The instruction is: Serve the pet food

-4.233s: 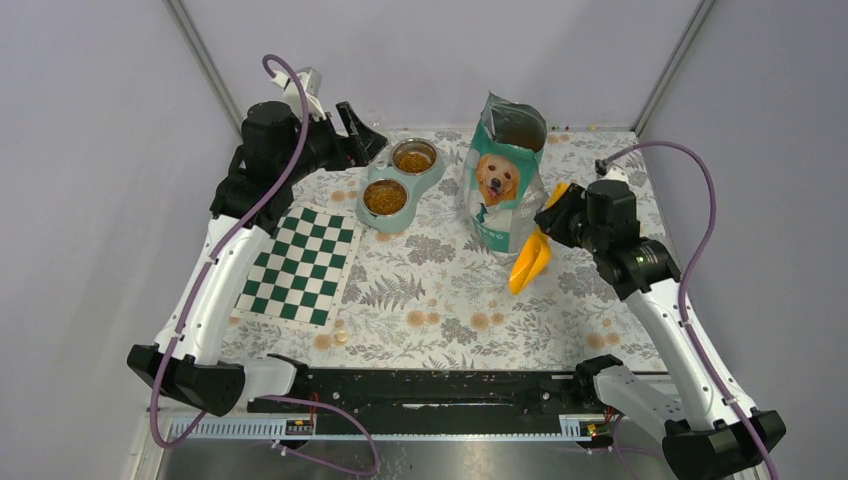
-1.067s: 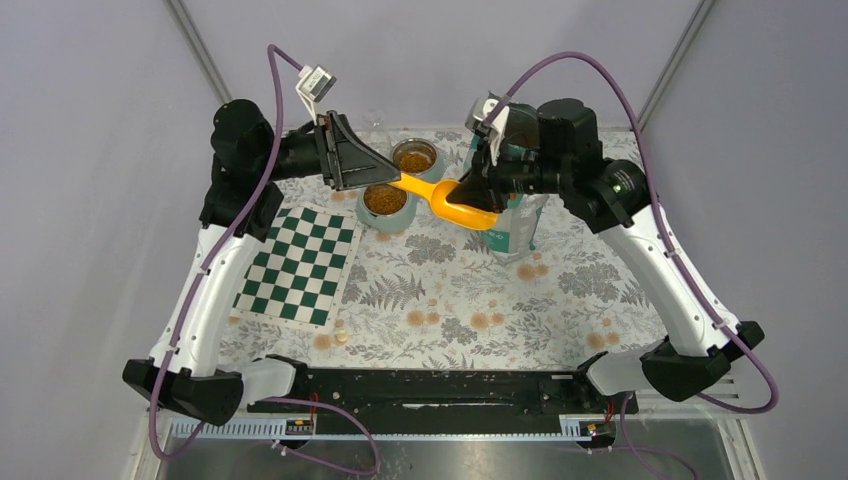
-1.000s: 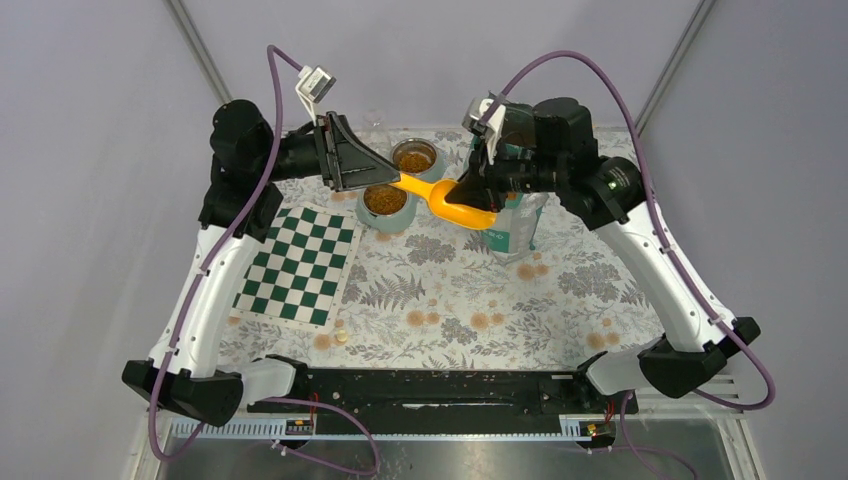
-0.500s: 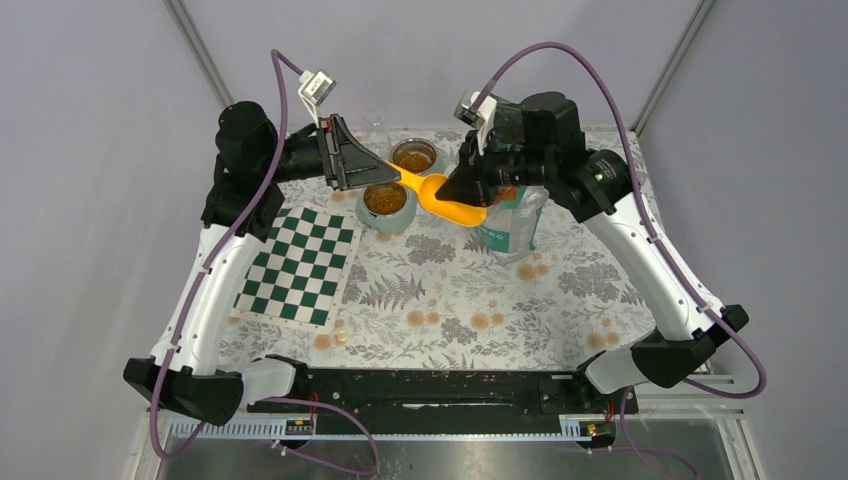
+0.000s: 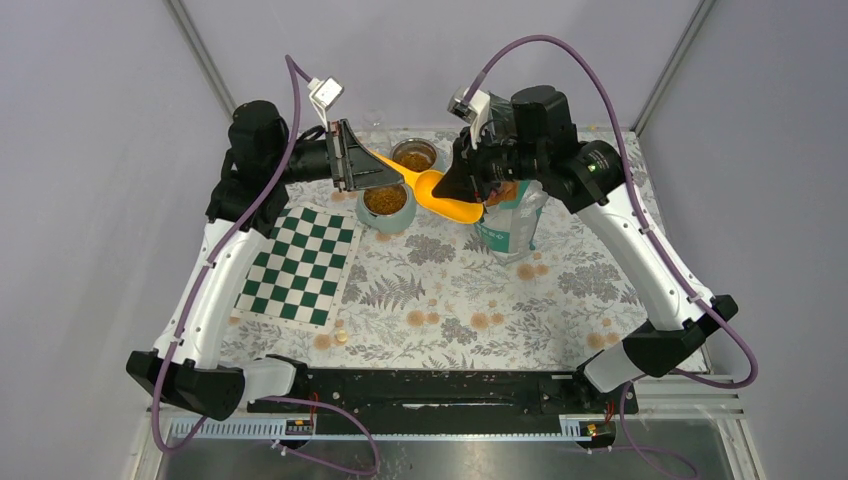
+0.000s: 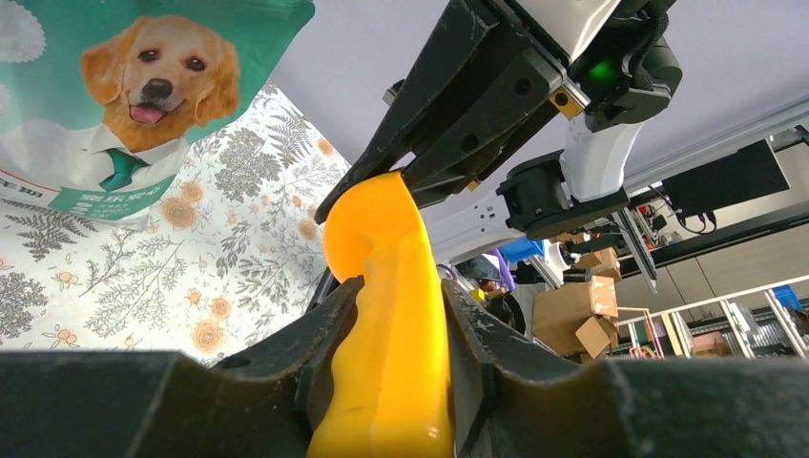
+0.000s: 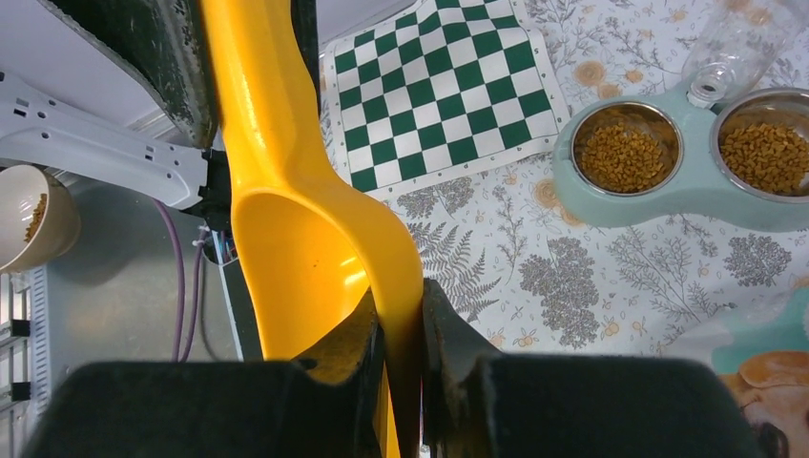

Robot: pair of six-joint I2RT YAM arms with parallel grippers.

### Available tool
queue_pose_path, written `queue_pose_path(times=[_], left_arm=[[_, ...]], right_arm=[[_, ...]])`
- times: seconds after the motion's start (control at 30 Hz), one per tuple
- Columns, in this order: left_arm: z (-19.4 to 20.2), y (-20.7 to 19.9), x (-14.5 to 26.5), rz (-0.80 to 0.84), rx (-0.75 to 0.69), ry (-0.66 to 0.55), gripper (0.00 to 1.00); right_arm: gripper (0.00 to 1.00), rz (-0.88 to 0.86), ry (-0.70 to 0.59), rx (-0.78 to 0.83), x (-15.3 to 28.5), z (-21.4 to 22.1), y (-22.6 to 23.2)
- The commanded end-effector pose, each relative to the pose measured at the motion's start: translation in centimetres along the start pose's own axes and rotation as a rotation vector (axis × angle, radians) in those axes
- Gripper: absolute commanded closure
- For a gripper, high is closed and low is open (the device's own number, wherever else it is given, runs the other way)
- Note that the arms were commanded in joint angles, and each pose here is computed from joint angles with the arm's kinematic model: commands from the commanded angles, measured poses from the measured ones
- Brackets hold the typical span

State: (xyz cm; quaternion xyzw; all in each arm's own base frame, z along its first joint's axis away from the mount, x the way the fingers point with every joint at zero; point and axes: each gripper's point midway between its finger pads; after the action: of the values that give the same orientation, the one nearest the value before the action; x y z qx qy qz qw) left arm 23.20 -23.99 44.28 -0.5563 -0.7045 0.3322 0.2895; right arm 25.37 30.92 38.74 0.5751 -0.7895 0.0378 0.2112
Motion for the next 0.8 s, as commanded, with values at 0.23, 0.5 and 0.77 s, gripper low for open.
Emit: queue_pose_path(times=[0.23,0.5,0.77], left_arm=[[-2.1,-1.2,0.0,-0.020,-0.078,-0.078,0.63],[-2.4,-1.0,0.0,-0.029,-0.086,-0.088,0.97],[-4.1,1.8,1.1,-0.244,-0.149,-0.201,1.00]], right_arm=[[1.00,0.035,-0.010,-0.003,0.4,-1.0,0.1],[1.00,0.034,-0.003,-0.019,0.2,-0.7,0.2],[0.26,0.358,0.005,0.076,5.6,-2.8,-3.6]])
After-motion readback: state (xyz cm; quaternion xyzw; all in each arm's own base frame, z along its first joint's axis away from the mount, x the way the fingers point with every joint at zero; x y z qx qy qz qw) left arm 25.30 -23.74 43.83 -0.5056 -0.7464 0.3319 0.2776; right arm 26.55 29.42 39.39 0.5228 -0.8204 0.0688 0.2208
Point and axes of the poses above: each gripper's point midway between its finger pads, its own x axis back along the fingers, its own y axis along the line the jaws close on, z = x × y, and after that the axes turned 4 degrees about x, right-handed
